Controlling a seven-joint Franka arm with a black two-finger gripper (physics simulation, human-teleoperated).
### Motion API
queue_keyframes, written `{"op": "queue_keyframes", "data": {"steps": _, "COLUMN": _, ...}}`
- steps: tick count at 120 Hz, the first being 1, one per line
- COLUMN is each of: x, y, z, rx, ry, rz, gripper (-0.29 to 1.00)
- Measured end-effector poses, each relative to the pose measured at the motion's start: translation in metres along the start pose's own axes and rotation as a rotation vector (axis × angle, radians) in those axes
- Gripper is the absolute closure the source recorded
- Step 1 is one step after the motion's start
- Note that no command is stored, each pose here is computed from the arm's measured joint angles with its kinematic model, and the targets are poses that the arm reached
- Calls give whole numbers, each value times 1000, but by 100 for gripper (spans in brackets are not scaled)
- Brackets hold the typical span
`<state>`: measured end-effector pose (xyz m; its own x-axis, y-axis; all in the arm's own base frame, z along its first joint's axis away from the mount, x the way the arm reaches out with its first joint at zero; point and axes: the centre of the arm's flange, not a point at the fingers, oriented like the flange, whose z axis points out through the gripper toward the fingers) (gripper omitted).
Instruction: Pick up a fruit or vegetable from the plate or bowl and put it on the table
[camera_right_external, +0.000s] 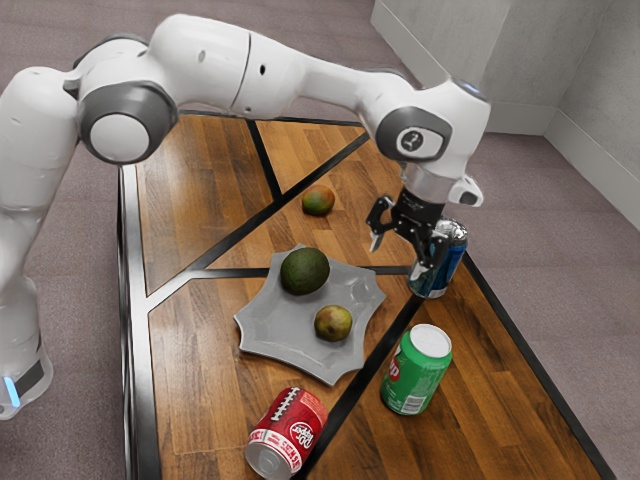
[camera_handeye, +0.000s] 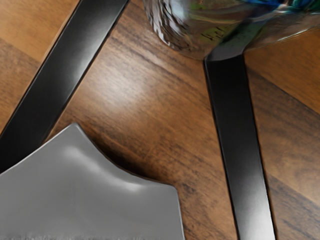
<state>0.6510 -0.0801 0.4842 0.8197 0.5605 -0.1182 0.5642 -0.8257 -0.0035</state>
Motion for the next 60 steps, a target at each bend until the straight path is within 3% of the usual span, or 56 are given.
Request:
{"op": "queue_keyframes", "data": {"steps": 17, "x": -13, "y": 7, "z": 31, "rx": 15, "ry": -9, "rz": -52, "gripper": 0}}
{"op": "queue_keyframes", "data": {"steps": 60, "x": -47, "y": 53, "z": 32, "rx": -45, "ry": 54, "rz": -108, "gripper": 1}}
